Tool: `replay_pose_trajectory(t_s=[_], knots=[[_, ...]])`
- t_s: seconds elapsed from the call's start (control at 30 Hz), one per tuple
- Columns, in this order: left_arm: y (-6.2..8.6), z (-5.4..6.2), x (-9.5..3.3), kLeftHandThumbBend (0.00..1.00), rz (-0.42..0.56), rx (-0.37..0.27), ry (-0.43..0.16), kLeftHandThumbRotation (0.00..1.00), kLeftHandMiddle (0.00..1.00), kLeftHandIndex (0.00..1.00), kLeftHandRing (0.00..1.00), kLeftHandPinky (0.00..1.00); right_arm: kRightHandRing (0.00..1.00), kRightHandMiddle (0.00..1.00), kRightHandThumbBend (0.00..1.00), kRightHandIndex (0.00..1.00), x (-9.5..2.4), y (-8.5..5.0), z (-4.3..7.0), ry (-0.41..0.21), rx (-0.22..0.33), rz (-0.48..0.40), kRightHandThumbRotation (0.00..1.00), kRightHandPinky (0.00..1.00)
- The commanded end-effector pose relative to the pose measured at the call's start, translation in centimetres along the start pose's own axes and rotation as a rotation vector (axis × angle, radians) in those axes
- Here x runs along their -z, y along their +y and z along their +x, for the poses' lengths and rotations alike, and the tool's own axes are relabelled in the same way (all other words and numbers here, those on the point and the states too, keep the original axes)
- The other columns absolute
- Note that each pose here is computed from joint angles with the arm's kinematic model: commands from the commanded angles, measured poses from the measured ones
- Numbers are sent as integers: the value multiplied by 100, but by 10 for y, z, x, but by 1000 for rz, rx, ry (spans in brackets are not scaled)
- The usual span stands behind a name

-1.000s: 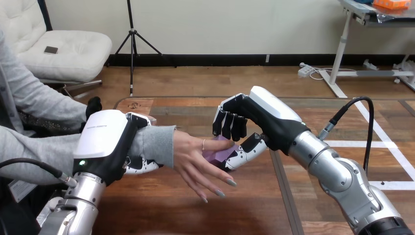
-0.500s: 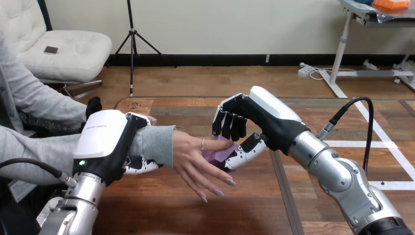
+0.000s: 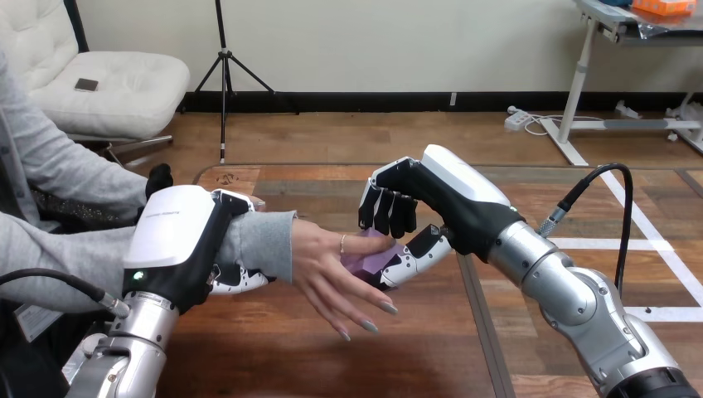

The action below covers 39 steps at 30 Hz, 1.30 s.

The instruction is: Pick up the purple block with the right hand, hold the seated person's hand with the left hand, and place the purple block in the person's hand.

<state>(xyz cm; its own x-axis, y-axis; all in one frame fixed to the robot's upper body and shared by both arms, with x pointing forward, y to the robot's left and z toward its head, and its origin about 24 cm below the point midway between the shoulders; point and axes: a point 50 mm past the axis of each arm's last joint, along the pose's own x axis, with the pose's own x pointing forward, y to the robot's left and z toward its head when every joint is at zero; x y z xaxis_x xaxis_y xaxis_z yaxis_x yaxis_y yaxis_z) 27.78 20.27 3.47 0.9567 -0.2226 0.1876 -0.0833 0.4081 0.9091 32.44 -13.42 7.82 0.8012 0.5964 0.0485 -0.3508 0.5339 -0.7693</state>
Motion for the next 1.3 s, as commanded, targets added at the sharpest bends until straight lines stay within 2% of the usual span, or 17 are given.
replay_pose_trajectory(t_s=[0.0,0.47,0.97,1.17,1.27], knots=[[22,25,-26,74,-55,-148,-120,0,28,29,23,18,33,37,90,39,-30,-18,20,-147,66,-28,0,30],[22,25,-26,74,-62,-148,-114,0,28,29,23,18,33,37,90,39,-30,-19,20,-147,72,3,0,30],[23,24,-26,76,-81,-145,-118,0,29,30,23,19,40,44,99,46,-28,-22,17,-115,71,33,0,35],[25,24,-26,79,-82,-122,-112,0,31,33,25,20,45,49,100,51,-26,-24,15,-104,63,44,5,40],[26,23,-26,80,-63,-113,-111,3,35,37,29,23,50,53,100,55,-25,-24,14,-96,56,35,12,44]])
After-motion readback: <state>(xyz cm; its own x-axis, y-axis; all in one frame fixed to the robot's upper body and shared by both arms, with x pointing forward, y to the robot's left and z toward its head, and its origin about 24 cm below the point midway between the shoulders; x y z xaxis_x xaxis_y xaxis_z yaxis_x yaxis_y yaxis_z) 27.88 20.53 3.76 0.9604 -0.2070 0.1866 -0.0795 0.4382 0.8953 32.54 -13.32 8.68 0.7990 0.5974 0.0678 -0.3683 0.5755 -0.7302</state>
